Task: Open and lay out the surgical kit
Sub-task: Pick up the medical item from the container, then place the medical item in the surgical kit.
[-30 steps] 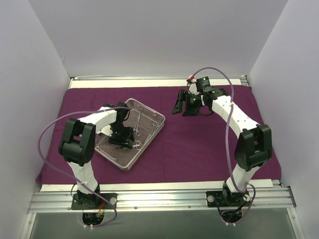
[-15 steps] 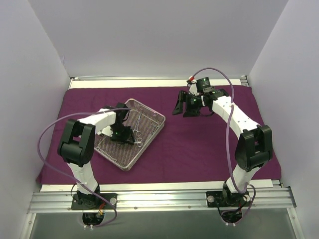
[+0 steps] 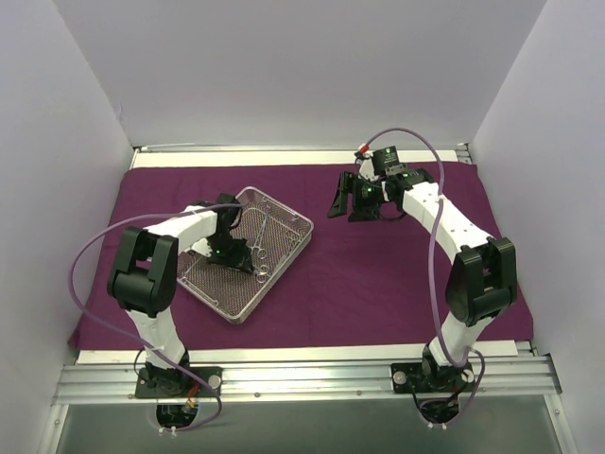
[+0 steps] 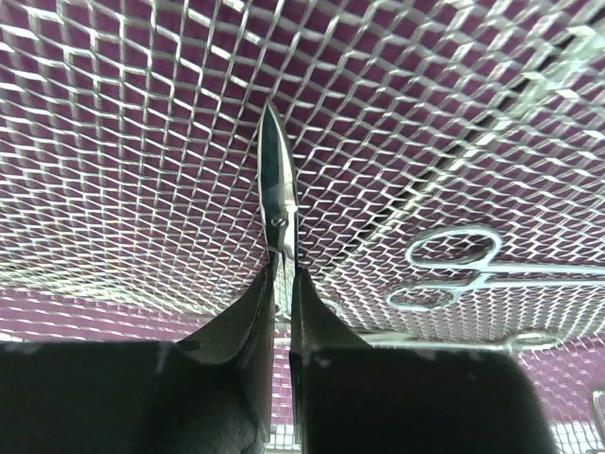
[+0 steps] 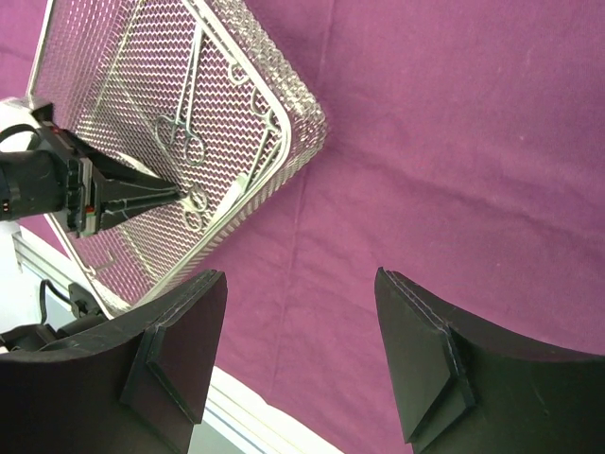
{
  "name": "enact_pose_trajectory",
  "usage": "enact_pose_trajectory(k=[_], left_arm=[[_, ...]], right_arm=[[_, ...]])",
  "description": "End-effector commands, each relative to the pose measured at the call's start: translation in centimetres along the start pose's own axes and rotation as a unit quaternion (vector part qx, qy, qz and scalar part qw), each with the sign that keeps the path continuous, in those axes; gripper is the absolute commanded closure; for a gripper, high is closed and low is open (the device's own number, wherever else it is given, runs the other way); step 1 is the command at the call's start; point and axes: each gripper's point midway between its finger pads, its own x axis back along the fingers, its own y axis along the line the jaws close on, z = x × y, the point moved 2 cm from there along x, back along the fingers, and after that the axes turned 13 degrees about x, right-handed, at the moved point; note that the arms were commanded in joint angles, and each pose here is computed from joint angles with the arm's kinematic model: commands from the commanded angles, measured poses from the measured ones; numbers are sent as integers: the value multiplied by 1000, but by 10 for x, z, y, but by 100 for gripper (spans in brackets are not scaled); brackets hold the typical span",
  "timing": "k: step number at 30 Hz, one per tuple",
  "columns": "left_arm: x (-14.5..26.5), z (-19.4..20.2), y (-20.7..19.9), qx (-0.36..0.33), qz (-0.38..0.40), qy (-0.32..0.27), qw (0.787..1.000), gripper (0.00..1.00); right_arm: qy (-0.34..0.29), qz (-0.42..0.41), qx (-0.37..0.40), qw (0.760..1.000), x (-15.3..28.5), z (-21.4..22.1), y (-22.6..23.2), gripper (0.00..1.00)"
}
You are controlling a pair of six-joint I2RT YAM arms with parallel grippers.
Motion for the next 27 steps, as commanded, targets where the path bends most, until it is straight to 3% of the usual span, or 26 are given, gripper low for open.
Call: enact_pose_trajectory(k=[1,5,11,15,19,24,27], left_arm=[[24,-24,-7,-68,9,-80,994,98],[56,-29,-15,-103,49,-100,988,98],[66,-31,-21,-157,101,-68,980,98],[85,-20,-43,-250,143,-59,956,98],[112,-8,-61,-373,191,-58,906,98],[149,12,-65,-468,268,-38,841,98],[157,15,-56,-506,280,-28,815,98]], right_arm=[[-30,3,16,999,15,-20,5,36],[-34,2,14,999,11,-26,5,36],[-36,-7,13,999,6,-33,8,36],[-35,-19,17,999,1,-37,14,36],[-38,-59,28,997,-4,-46,28,36],[-45,-115,44,991,-8,-55,50,36],[-49,-132,56,988,-10,-61,61,37]])
